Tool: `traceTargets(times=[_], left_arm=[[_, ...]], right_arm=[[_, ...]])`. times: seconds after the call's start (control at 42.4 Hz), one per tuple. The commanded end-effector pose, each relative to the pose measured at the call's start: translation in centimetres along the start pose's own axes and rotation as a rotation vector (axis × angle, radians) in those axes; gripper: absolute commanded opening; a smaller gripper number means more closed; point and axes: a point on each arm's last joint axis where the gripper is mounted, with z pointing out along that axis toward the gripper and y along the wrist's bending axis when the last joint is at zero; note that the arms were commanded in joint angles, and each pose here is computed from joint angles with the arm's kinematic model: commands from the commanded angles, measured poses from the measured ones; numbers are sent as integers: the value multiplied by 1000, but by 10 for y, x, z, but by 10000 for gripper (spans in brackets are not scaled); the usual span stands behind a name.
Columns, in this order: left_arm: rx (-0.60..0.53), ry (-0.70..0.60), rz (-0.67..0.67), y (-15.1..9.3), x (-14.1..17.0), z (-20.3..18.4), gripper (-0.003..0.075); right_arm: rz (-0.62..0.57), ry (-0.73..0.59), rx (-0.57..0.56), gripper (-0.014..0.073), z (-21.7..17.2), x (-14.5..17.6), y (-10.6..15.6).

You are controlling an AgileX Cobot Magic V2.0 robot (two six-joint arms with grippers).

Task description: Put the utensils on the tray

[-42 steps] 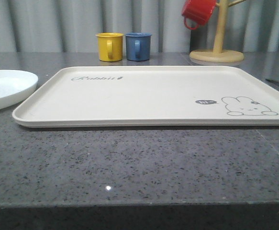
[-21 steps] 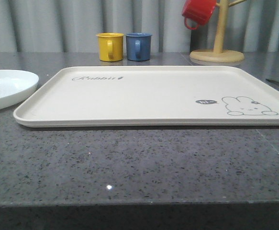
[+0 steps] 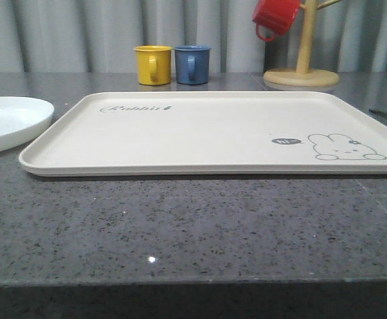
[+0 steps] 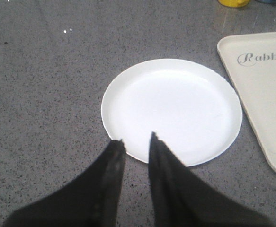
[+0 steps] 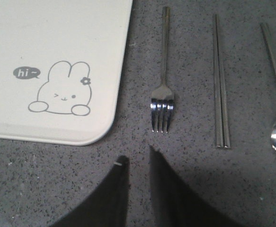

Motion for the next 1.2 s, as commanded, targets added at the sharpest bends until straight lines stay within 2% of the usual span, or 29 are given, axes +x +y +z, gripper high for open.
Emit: traceTargets(times=[0.0,0.094,0.259,0.543,0.613,0.802,1.014,1.179], left_arm=[[10,-50,-15,-1,-12,3,438],[11,-15,-14,-1,-11,10,523],[9,124,-4,-1,-7,27,524],[-45,361,71,7,-23,72,524],[-58,392,37,13,-29,85,524],[-89,439,-116,39,-42,116,524],[76,419,-225,49,-50,152,524],[70,405,-261,54,-46,175,487]], right_arm=[[-15,-90,9,398,-5,-15,-1],[-15,-91,9,434,-6,-15,-1],[-15,-86,9,430,-6,-14,-1],[-15,-86,9,430,-6,-14,-1],[-15,-86,9,430,-6,-14,-1],[-15,-85,9,430,-6,-14,-1],[-15,-85,9,430,-6,-14,-1],[-15,-85,9,430,-6,-14,-1]])
